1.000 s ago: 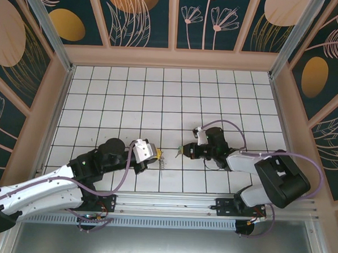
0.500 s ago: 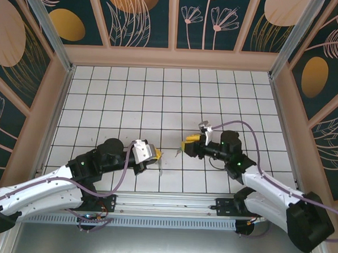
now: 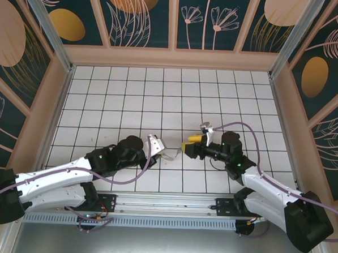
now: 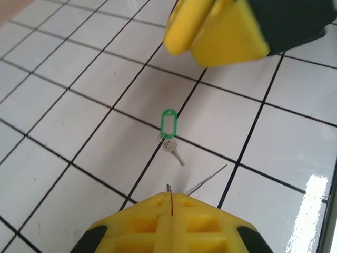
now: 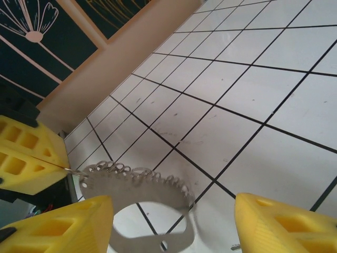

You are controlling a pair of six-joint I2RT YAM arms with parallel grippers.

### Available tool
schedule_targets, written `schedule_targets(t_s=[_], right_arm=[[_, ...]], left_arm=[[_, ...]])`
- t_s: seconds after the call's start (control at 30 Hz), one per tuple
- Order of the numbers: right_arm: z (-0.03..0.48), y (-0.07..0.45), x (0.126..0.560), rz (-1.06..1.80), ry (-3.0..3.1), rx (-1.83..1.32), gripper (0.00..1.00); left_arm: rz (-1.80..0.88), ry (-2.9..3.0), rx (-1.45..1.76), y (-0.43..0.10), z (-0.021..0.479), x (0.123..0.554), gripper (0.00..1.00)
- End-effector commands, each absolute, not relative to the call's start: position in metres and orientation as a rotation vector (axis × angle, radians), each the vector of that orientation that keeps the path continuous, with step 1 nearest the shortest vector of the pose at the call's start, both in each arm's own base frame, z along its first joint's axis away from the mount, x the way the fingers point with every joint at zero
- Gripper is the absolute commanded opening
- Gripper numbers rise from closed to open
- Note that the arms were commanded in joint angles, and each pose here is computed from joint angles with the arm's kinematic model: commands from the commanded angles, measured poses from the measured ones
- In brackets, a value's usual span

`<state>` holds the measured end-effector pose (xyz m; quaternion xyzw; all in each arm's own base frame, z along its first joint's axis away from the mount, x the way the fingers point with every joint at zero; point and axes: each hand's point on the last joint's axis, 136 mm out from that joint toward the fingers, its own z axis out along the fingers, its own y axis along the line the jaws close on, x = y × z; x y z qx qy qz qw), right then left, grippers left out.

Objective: Put the keys on the keyring

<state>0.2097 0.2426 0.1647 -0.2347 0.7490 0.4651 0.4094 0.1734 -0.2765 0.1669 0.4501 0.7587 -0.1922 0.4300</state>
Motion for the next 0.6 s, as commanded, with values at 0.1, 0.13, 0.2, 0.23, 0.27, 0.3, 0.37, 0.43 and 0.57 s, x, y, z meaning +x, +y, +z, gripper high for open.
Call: schedule_targets(t_s=[0.1, 0.13, 0.2, 0.23, 0.27, 0.3, 0.37, 0.43, 0.57], right_arm=[[0.161, 0.234, 0.222, 1.154, 1.885, -0.536, 0.63], [0.162, 0.235, 0.222, 1.162, 1.880, -0.541, 0.63], [0.162, 0.236, 0.223, 1.169, 1.879, -0.547, 0.63], [0.161, 0.236, 0.223, 1.171, 1.881, -0.549, 0.64], [0.161, 0.237, 0.224, 1.170, 1.879, -0.554, 0.64], [0.160, 0.237, 0.224, 1.169, 1.881, -0.555, 0.64], [0.157, 0.236, 0.225, 1.162, 1.889, -0.553, 0.64], [0.155, 0.234, 0.228, 1.153, 1.901, -0.543, 0.64], [0.152, 0.232, 0.237, 1.127, 1.928, -0.524, 0.64]], left_arm=[[-0.340, 2.082, 0.890, -0.252, 0.150, 0.206, 0.00], [-0.345, 2.092, 0.867, -0.251, 0.149, 0.211, 0.00], [-0.350, 2.102, 0.817, -0.250, 0.149, 0.222, 0.00], [-0.346, 2.107, 0.798, -0.249, 0.150, 0.227, 0.00], [-0.343, 2.114, 0.792, -0.249, 0.149, 0.231, 0.00], [-0.339, 2.121, 0.799, -0.250, 0.147, 0.233, 0.00], [-0.346, 2.144, 0.822, -0.253, 0.139, 0.231, 0.00], [-0.352, 2.194, 0.820, -0.250, 0.125, 0.226, 0.00], [-0.364, 2.306, 0.779, -0.239, 0.096, 0.213, 0.00]])
